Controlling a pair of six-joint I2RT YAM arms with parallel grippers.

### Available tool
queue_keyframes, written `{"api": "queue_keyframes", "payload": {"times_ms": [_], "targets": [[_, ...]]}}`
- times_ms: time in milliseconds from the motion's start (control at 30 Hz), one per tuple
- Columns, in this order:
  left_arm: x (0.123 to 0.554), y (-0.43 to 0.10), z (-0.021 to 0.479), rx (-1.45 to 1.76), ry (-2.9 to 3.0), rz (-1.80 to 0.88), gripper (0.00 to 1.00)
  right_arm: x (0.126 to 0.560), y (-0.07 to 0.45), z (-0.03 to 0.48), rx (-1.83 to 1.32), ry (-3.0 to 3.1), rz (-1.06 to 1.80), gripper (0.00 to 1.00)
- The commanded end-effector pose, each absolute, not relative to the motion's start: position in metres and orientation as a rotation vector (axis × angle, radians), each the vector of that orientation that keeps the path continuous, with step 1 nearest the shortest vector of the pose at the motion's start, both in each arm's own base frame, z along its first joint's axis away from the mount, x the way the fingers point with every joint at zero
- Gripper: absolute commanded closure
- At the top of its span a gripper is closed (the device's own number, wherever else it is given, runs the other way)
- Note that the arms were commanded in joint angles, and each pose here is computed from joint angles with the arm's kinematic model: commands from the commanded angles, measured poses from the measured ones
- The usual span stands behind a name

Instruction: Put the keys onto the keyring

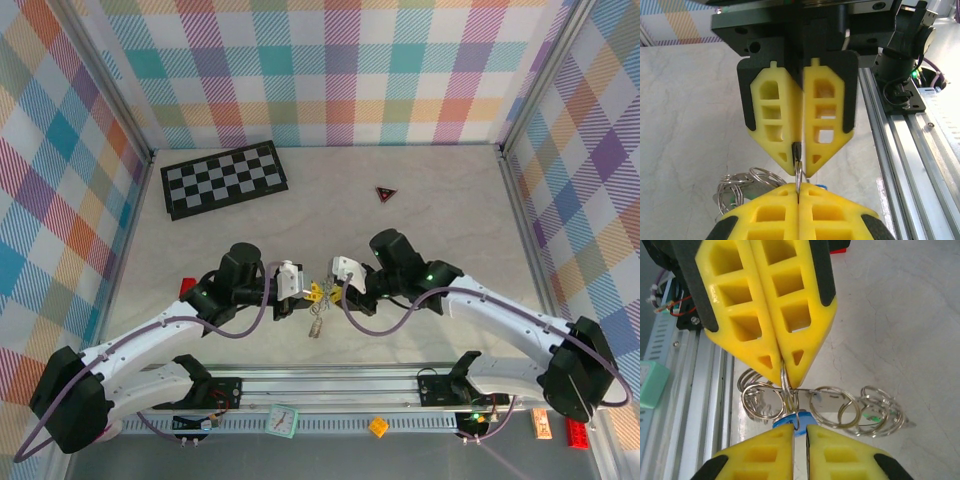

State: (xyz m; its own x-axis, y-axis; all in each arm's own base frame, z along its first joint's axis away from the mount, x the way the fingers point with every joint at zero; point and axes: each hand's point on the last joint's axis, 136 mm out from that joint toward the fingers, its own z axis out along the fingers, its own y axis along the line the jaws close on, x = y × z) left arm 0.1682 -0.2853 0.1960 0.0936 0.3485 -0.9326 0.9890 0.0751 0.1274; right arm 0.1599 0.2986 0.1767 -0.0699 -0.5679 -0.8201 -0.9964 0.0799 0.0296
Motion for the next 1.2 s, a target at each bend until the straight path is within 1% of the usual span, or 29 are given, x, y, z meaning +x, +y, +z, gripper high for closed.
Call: {"api": "queue_keyframes", "payload": {"times_ms": [0, 233, 767, 900, 1033, 1167], "targets": [[0.162, -0.290, 0.213, 1.420, 1.316, -0.898, 1.00, 0.155, 0.302, 0.191, -1.533, 1.610, 0.896, 0.83], [0.163, -0.293, 0.214, 1.366, 1.311, -0.943, 1.00, 0.153, 0.307, 0.191, -1.495, 1.586, 0.953, 0.82], [0.161, -0.294, 0.214, 1.361, 1.304, -0.968, 1.00, 0.155, 0.310, 0.195, -1.465, 1.563, 0.966, 0.83], [0.161, -0.294, 0.214, 1.361, 1.305, -0.968, 1.00, 0.155, 0.311, 0.198, -1.466, 1.554, 0.972, 0.85], [0.161, -0.294, 0.213, 1.363, 1.310, -0.962, 1.00, 0.153, 0.311, 0.198, -1.474, 1.551, 0.979, 0.84], [0.161, -0.293, 0.212, 1.365, 1.314, -0.962, 1.00, 0.154, 0.311, 0.200, -1.471, 1.546, 0.982, 0.86]]}}
